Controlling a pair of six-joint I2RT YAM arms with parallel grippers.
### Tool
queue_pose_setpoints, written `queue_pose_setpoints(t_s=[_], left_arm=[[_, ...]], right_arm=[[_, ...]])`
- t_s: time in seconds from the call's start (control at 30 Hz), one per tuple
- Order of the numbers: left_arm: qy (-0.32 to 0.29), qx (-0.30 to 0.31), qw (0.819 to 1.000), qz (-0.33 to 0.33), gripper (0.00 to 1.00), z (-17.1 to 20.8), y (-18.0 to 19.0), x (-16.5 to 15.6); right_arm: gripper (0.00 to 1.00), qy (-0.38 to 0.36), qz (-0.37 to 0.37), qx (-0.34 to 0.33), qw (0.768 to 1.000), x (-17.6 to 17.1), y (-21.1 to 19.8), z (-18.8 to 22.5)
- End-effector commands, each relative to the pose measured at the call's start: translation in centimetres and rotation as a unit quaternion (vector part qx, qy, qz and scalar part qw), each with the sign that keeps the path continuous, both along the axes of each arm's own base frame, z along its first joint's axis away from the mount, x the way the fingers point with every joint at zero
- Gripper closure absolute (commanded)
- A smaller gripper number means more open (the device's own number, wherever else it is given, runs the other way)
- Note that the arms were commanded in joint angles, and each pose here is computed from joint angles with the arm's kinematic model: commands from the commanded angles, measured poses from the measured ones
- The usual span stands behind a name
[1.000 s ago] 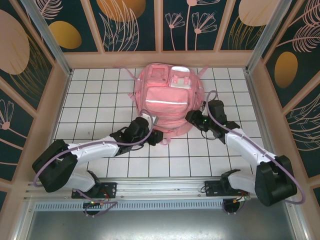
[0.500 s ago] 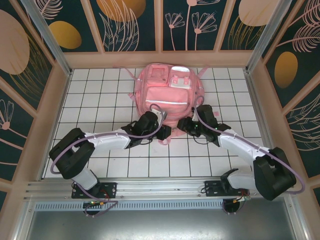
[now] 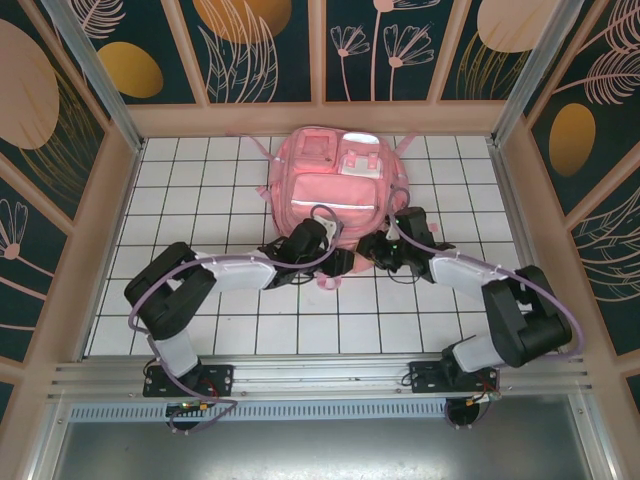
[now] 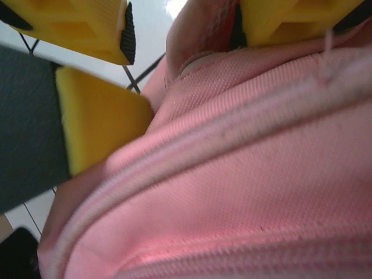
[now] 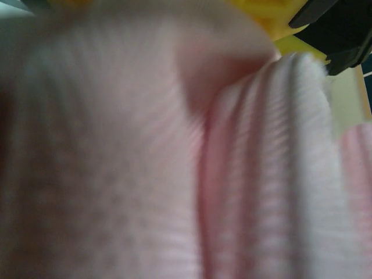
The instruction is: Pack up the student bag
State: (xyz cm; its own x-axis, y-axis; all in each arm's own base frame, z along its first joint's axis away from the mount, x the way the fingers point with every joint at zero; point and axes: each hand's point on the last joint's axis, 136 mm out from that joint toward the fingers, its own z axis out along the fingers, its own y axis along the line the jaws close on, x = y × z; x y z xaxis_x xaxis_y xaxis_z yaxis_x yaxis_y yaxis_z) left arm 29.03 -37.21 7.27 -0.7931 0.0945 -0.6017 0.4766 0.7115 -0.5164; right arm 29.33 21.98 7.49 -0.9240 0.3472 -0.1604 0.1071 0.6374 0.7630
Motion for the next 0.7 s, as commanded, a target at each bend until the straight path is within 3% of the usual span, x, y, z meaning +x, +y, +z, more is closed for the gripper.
queue_pose_setpoints(t_s=[0.0,0.17,0.43,0.67], left_arm=[[-0.001,0.024,1.000,0.002,0.51,-1.4,-0.2,1.1],[0.015,0.028,0.999,-0.013,0.58,-2.5,-1.8,1.9],[0.018,0.005,1.000,-0.012,1.00,-1.5,-2.7,2.6],[-0.010,-0.003,1.000,0.005,1.00,1.7,-1.0,2.9]], right_arm=[[0.75,0.012,0.009,0.039,0.999,0.1,0.9,-0.3],[0.88,0.029,0.015,0.059,0.998,0.0,1.4,-1.1],[1.00,0.024,0.002,0.046,0.999,-0.2,0.6,-1.2],[1.00,-0.002,-0.006,-0.009,1.000,-0.4,-1.2,-0.9]])
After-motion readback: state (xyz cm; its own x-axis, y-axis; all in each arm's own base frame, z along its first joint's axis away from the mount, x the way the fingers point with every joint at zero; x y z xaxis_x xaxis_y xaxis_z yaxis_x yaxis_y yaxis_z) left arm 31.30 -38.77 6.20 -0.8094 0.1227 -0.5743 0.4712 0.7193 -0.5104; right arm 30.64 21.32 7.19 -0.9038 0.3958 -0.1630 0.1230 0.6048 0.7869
